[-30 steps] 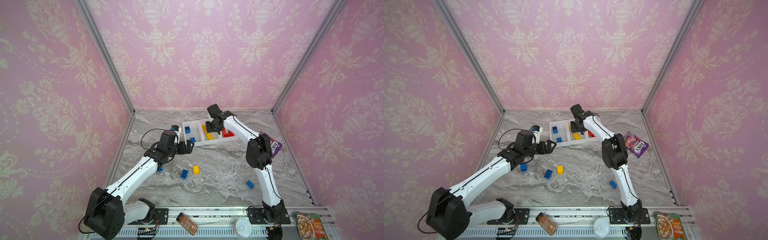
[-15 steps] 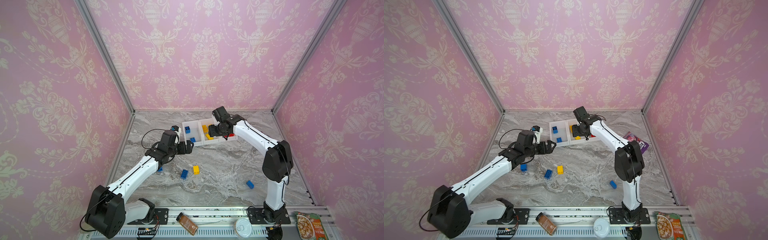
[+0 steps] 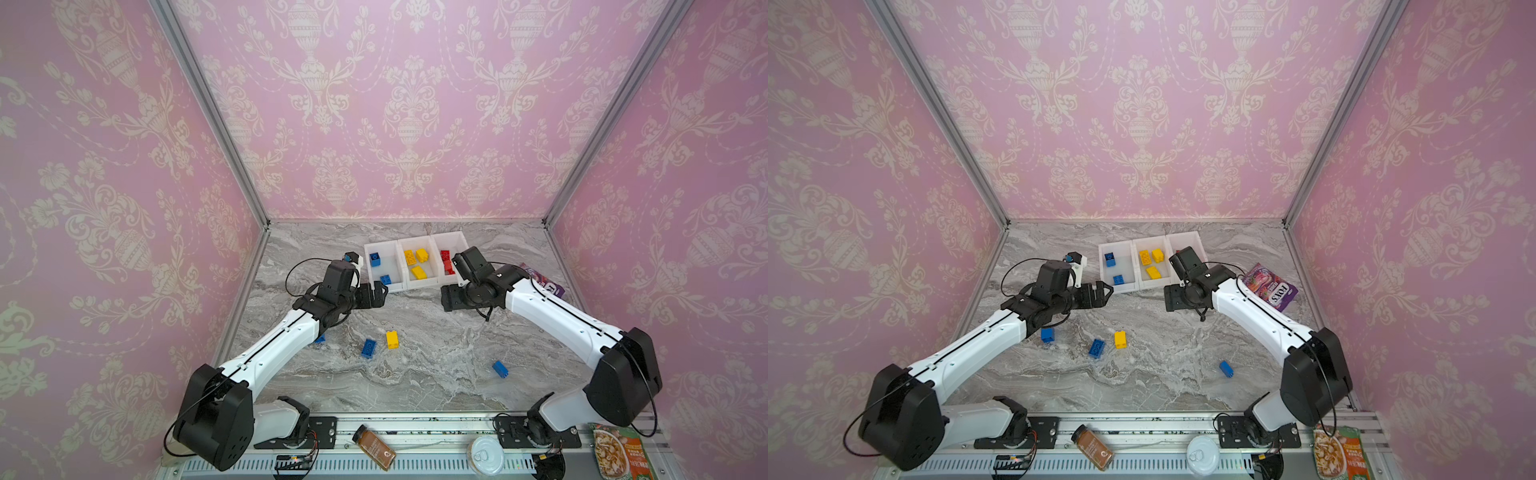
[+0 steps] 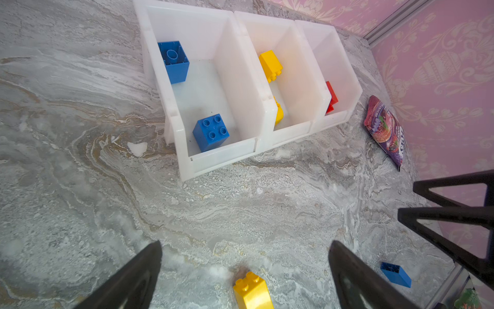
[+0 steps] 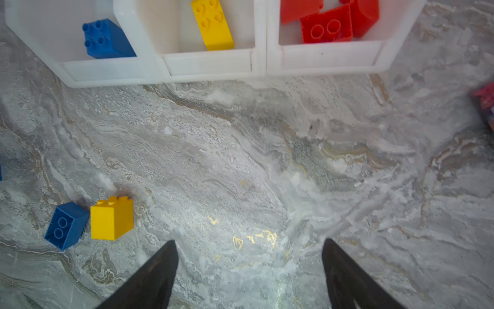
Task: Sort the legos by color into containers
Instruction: 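Lower the right gripper onto a blue brick on the table and close, then carry the blue brick with the right gripper over the blue compartment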
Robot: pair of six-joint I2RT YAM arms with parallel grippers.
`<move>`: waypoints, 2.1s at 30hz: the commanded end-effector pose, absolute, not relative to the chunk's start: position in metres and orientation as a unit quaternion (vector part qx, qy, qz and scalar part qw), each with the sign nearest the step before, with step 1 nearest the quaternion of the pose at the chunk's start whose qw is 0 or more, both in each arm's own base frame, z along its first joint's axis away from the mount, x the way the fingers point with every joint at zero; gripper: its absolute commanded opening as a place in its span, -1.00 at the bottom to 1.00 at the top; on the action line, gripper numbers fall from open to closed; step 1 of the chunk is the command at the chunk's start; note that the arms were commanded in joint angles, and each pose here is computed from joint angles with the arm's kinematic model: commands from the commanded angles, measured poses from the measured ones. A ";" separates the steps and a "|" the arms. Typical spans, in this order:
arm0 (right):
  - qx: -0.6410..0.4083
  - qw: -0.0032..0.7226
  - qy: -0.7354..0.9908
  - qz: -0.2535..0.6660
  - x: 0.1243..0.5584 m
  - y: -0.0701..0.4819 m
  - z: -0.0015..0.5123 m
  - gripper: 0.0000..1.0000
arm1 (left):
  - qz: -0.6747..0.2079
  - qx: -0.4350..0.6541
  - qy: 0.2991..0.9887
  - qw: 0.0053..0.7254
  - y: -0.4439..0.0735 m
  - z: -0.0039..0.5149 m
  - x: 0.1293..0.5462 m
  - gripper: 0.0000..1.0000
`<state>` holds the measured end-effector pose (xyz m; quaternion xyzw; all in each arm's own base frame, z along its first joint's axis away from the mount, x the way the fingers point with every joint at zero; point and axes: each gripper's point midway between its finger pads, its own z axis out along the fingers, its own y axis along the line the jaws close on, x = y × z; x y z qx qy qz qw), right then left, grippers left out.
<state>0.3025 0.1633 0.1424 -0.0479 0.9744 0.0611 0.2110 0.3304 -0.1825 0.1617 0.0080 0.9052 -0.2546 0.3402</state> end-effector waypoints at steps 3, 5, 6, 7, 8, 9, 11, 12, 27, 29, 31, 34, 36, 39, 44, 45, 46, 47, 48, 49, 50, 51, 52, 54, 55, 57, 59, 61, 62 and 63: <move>-0.008 0.152 0.988 0.004 0.246 0.118 0.116 0.85 | -0.254 0.006 0.907 0.336 -0.181 0.160 0.335 0.99; 0.005 0.129 0.992 -0.014 0.227 0.104 0.103 0.90 | -0.254 0.007 0.907 0.335 -0.181 0.159 0.335 0.99; 0.011 0.117 0.993 -0.020 0.218 0.098 0.096 0.91 | -0.254 0.008 0.908 0.334 -0.181 0.159 0.335 0.99; 0.017 0.105 0.994 -0.028 0.208 0.091 0.090 0.91 | -0.254 0.009 0.908 0.334 -0.181 0.159 0.336 0.99; 0.023 0.095 0.995 -0.034 0.200 0.087 0.085 0.91 | -0.254 0.010 0.908 0.333 -0.181 0.159 0.335 0.99; 0.030 0.087 0.995 -0.042 0.192 0.081 0.080 0.91 | -0.254 0.011 0.908 0.332 -0.181 0.159 0.335 0.99; 0.032 0.091 0.994 -0.045 0.191 0.083 0.084 0.91 | -0.254 0.013 0.908 0.333 -0.181 0.159 0.335 0.99; 0.049 0.087 0.994 -0.053 0.190 0.079 0.084 0.88 | -0.254 0.013 0.908 0.332 -0.181 0.159 0.335 0.99; 0.146 0.069 0.987 -0.005 0.176 0.077 0.026 0.85 | -0.259 0.014 0.905 0.336 -0.180 0.166 0.334 0.99; 0.146 0.068 0.987 0.006 0.177 0.081 0.022 0.84 | -0.261 0.014 0.904 0.337 -0.180 0.166 0.335 0.99; 0.145 0.061 0.987 0.019 0.177 0.086 0.020 0.83 | -0.261 0.012 0.905 0.336 -0.180 0.166 0.334 0.99; 0.151 0.060 0.986 0.036 0.175 0.091 0.022 0.82 | -0.258 0.013 0.905 0.338 -0.179 0.166 0.334 0.99; 0.157 0.059 0.985 0.047 0.173 0.094 0.023 0.81 | -0.257 0.012 0.905 0.338 -0.178 0.166 0.334 0.99; 0.155 0.056 0.985 0.054 0.170 0.098 0.023 0.78 | -0.257 0.012 0.906 0.337 -0.179 0.166 0.334 0.99; 0.126 0.049 0.991 0.003 0.165 0.093 0.019 0.59 | -0.257 0.011 0.906 0.336 -0.179 0.165 0.335 0.99; 0.120 0.050 0.992 -0.009 0.166 0.092 0.019 0.49 | -0.258 0.011 0.905 0.337 -0.179 0.165 0.335 0.99; 0.114 0.051 0.992 -0.018 0.167 0.092 0.019 0.37 | -0.257 0.011 0.905 0.338 -0.179 0.166 0.335 0.99; 0.111 0.054 0.992 -0.027 0.168 0.091 0.019 0.31 | -0.258 0.011 0.905 0.338 -0.179 0.166 0.335 0.99; 0.107 0.057 0.992 -0.036 0.169 0.090 0.020 0.26 | -0.258 0.011 0.905 0.339 -0.178 0.167 0.334 0.99; 0.104 0.061 0.992 -0.044 0.170 0.088 0.020 0.24 | -0.257 0.011 0.905 0.338 -0.178 0.166 0.334 0.99; 0.102 0.064 0.991 -0.050 0.172 0.087 0.021 0.23 | -0.257 0.011 0.905 0.339 -0.178 0.167 0.334 0.99; 0.099 0.067 0.991 -0.056 0.173 0.086 0.022 0.22 | -0.257 0.010 0.905 0.339 -0.178 0.167 0.334 0.99; 0.098 0.070 0.991 -0.060 0.174 0.085 0.022 0.22 | -0.257 0.010 0.905 0.340 -0.177 0.168 0.333 0.99; 0.096 0.075 0.991 -0.063 0.177 0.085 0.023 0.21 | -0.256 0.010 0.905 0.340 -0.176 0.168 0.333 0.99; 0.097 0.077 0.990 -0.064 0.178 0.084 0.022 0.18 | -0.255 0.010 0.905 0.340 -0.176 0.168 0.332 0.99; 0.097 0.078 0.990 -0.062 0.179 0.085 0.021 0.01 | -0.255 0.009 0.905 0.340 -0.176 0.168 0.332 0.99; 0.095 0.073 0.991 -0.060 0.178 0.087 0.018 -0.14 | -0.255 0.008 0.905 0.341 -0.175 0.168 0.332 0.99; 0.094 0.070 0.991 -0.061 0.177 0.087 0.017 -0.29 | -0.253 0.007 0.905 0.342 -0.174 0.169 0.331 0.99; 0.094 0.071 0.991 -0.060 0.177 0.087 0.017 -0.33 | -0.252 0.007 0.905 0.342 -0.173 0.169 0.330 0.99; 0.094 0.072 0.991 -0.059 0.177 0.088 0.017 -0.37 | -0.252 0.007 0.905 0.343 -0.173 0.169 0.330 0.99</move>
